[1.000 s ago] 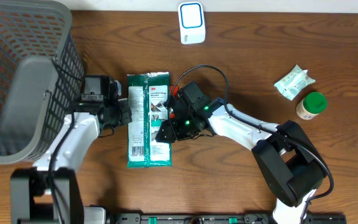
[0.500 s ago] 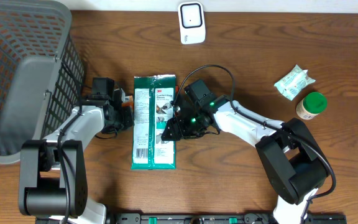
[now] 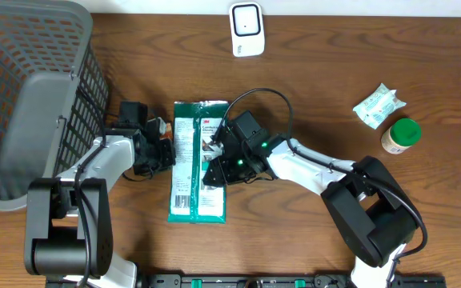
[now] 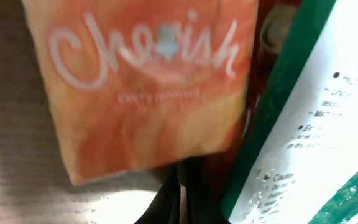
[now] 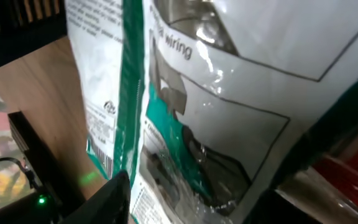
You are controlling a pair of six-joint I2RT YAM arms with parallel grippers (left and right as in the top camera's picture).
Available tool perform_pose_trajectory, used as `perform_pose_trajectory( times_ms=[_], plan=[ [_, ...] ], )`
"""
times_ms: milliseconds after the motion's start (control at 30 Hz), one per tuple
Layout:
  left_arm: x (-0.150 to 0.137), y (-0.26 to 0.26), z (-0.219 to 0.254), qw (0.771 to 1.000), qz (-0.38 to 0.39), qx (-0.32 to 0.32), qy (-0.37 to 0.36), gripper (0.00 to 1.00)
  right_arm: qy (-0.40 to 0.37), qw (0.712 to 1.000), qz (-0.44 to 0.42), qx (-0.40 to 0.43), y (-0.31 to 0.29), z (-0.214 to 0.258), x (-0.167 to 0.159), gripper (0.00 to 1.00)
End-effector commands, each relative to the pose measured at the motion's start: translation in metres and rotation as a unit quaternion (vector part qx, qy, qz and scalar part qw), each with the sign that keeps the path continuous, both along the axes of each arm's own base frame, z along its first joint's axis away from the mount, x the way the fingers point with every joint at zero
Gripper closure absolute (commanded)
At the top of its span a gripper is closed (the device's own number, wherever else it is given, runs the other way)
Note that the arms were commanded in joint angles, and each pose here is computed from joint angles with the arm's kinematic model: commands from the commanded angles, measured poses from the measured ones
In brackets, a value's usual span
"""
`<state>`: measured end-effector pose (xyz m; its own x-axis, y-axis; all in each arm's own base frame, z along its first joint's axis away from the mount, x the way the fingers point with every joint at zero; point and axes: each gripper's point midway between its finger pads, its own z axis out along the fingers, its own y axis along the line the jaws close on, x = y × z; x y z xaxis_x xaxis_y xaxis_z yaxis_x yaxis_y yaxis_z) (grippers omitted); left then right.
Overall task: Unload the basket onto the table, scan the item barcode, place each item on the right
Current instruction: 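Grasp the green 3M gloves bag with the right gripper, then lift the gloves bag and carry it toward the white scanner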
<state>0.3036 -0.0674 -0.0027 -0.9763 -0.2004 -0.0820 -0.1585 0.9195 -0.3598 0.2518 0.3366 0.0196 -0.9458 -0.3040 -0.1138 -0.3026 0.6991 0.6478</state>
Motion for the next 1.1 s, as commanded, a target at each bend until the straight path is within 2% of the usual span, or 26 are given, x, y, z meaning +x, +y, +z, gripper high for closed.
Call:
perform_pose_trajectory(
  times_ms=[0,133,267,333,367,433,467,633,767,933,1000,1067],
  plan=[
    [-0.014,-0.003,-0.007,0.999,-0.004,-0.011,0.03,0.92,0.006,1.0,-0.008,-0.004,-0.002,-0.007,-0.005,0.51],
    [-0.02,-0.007,-0.008,0.999,-0.01,-0.01,0.04,0.92,0.012,0.999,-0.005,0.039,0.004,0.001,-0.003,0.51],
    [-0.025,-0.018,-0.008,0.999,-0.031,-0.009,0.043,0.92,0.012,0.997,0.002,0.08,0.01,0.013,0.003,0.58],
    [-0.026,-0.022,-0.008,0.998,-0.038,-0.009,0.043,0.92,0.005,0.997,0.006,0.081,0.009,0.013,0.005,0.69],
    [-0.027,-0.024,-0.008,0.998,-0.041,-0.009,0.042,0.92,-0.005,0.996,0.015,0.082,0.008,0.013,0.005,0.82],
    [-0.026,-0.024,-0.008,0.998,-0.042,-0.009,0.04,0.92,-0.021,0.996,0.03,0.085,0.008,0.013,0.005,0.97],
    [-0.024,-0.024,-0.007,0.998,-0.041,-0.009,0.037,0.92,-0.028,0.995,0.037,0.086,0.008,0.013,0.005,0.99],
    [-0.004,-0.026,0.019,0.999,-0.04,-0.012,-0.01,0.92,-0.06,0.993,0.052,0.093,0.004,0.024,0.011,0.99],
    [0.016,-0.025,0.069,0.996,-0.026,-0.011,-0.09,0.89,-0.145,0.987,0.055,0.045,-0.019,0.048,0.026,0.99],
    [0.027,0.004,0.133,0.978,0.03,0.053,-0.2,0.88,-0.261,0.958,0.112,0.031,-0.045,0.107,0.02,0.99],
    [0.027,0.014,0.154,0.968,0.045,0.076,-0.236,0.88,-0.32,0.934,0.156,0.034,-0.053,0.131,0.013,0.99],
    [0.027,0.023,0.17,0.959,0.059,0.092,-0.263,0.88,-0.365,0.917,0.16,0.001,-0.067,0.146,0.017,0.99]
  ],
)
